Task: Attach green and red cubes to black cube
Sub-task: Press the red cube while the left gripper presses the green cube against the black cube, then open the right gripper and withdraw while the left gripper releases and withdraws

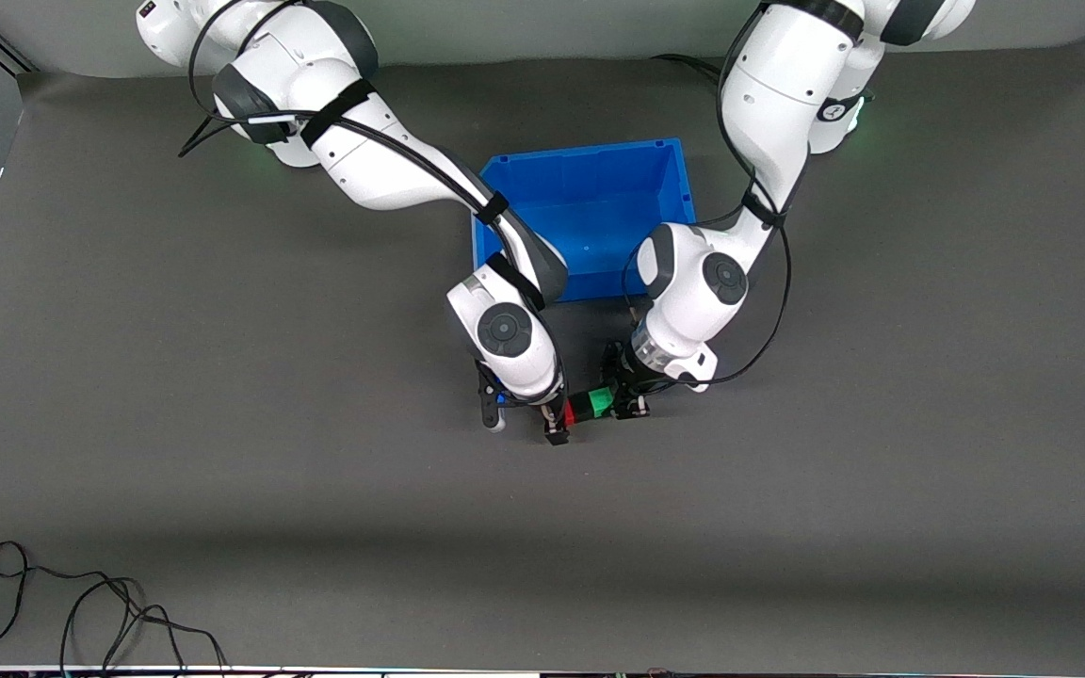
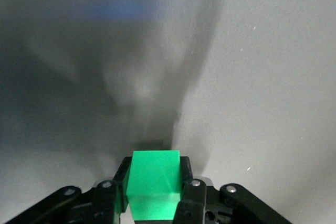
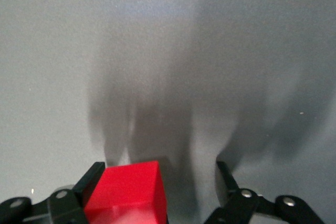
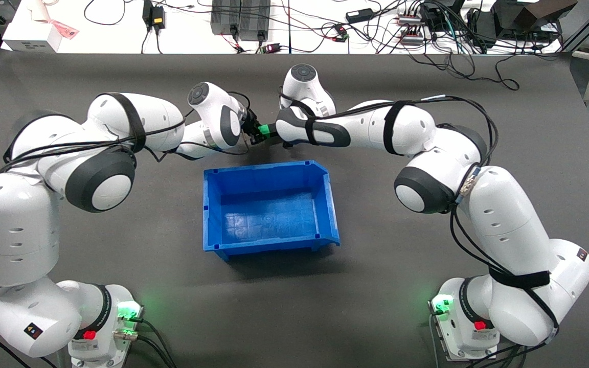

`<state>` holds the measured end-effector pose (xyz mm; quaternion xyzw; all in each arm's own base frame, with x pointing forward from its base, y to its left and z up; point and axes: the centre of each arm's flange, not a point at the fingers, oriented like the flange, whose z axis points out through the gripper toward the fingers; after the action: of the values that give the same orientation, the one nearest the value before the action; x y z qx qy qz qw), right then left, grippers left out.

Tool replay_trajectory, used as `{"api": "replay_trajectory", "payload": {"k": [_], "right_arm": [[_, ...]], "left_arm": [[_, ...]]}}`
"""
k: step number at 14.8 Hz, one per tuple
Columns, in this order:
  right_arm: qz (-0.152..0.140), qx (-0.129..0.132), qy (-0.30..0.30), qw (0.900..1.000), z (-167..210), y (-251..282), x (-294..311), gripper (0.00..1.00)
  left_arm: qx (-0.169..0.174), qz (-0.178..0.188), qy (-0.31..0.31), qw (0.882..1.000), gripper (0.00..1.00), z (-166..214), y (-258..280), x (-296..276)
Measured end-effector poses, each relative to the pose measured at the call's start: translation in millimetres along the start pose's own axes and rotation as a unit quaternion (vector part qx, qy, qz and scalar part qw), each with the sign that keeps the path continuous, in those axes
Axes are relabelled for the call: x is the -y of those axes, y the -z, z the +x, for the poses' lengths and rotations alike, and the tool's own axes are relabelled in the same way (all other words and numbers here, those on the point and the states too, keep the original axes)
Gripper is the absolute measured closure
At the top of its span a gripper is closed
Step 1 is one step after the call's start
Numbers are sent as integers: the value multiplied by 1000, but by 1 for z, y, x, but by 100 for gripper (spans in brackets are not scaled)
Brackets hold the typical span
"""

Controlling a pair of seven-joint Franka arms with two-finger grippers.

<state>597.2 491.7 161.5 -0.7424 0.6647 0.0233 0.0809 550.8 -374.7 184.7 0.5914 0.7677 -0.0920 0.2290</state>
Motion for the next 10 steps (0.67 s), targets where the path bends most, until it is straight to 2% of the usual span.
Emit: {"api": "replay_trajectory", "payload": {"k": [1, 2, 5, 6, 7, 8, 10], "right_arm": [[1, 0, -3, 1000, 3, 1, 3, 7], [4, 0, -7, 1000, 8, 3, 8, 6], [19, 7, -22, 1000, 25, 19, 29, 3], [25, 9, -25, 999, 30, 29, 37, 3], [22, 7, -20, 1000, 36, 40, 43, 3], [13, 3, -8, 1000, 39, 53, 47, 3], [-2, -3, 20, 1000, 44, 91, 55, 0]], "left_arm": [[0, 0, 0, 1000, 63, 0, -2, 0], [0, 1, -1, 1000, 58, -1, -4, 0], [0, 1, -2, 1000, 31, -2, -5, 1], [0, 0, -2, 1000, 16, -1, -5, 1], [0, -1, -4, 1000, 6, -1, -4, -1], [0, -3, -10, 1000, 0, 0, -3, -5], [1, 3, -39, 999, 0, 3, 6, -18]]}}
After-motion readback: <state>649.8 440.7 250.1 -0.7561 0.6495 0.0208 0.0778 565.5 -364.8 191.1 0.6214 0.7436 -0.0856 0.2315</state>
